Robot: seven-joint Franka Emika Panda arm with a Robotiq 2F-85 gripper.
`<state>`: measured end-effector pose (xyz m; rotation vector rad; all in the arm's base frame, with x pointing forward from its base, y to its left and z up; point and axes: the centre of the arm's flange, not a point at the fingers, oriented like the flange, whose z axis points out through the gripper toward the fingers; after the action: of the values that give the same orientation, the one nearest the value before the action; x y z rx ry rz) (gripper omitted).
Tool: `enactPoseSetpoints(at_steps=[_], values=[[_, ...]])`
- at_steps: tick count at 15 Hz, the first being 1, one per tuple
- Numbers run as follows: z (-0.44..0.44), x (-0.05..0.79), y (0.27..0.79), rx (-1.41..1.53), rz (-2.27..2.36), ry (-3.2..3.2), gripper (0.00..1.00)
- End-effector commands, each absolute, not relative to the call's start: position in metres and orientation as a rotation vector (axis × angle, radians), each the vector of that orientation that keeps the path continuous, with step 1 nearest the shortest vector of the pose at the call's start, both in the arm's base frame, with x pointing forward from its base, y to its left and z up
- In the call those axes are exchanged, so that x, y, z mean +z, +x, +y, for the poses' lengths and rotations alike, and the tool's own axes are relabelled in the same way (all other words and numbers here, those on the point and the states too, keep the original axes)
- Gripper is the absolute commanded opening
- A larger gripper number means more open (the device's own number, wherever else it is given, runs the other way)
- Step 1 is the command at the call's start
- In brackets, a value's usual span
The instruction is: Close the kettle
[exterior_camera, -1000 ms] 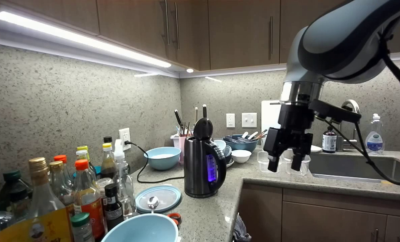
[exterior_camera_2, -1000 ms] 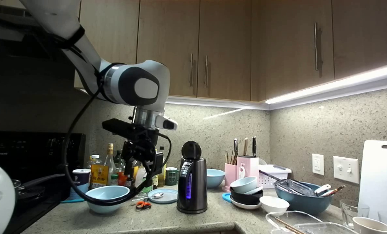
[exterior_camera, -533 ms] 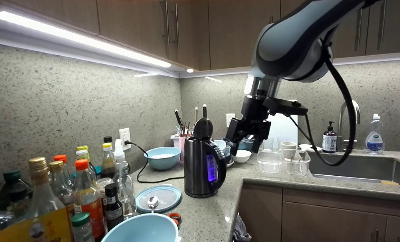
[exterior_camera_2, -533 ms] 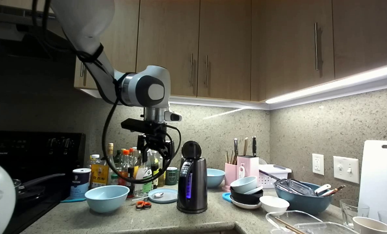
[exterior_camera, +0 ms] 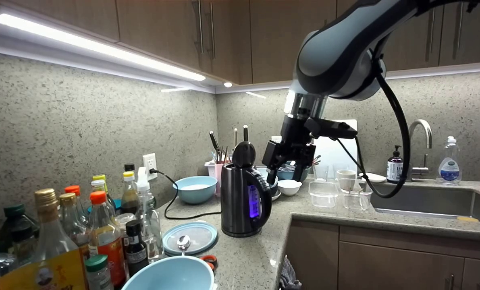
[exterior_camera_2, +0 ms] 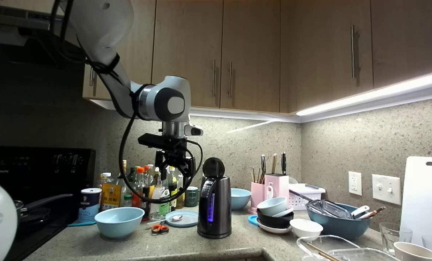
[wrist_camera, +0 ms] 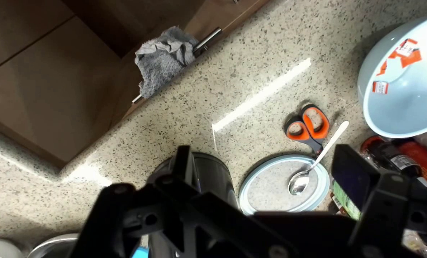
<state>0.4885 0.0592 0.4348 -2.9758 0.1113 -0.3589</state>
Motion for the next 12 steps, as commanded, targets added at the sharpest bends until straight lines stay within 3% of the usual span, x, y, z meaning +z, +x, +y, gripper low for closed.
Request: enactPoseSetpoints(at_steps=[1,10,12], values=[[0.063,0.435,0.522,-0.479,0.099,-2.968,1.0],[0.063,0.491,0.64,-0.875,-0.052,-3.221,1.0],[0.056,0.487,0.622,-0.87,-0.061,-3.192,1.0]])
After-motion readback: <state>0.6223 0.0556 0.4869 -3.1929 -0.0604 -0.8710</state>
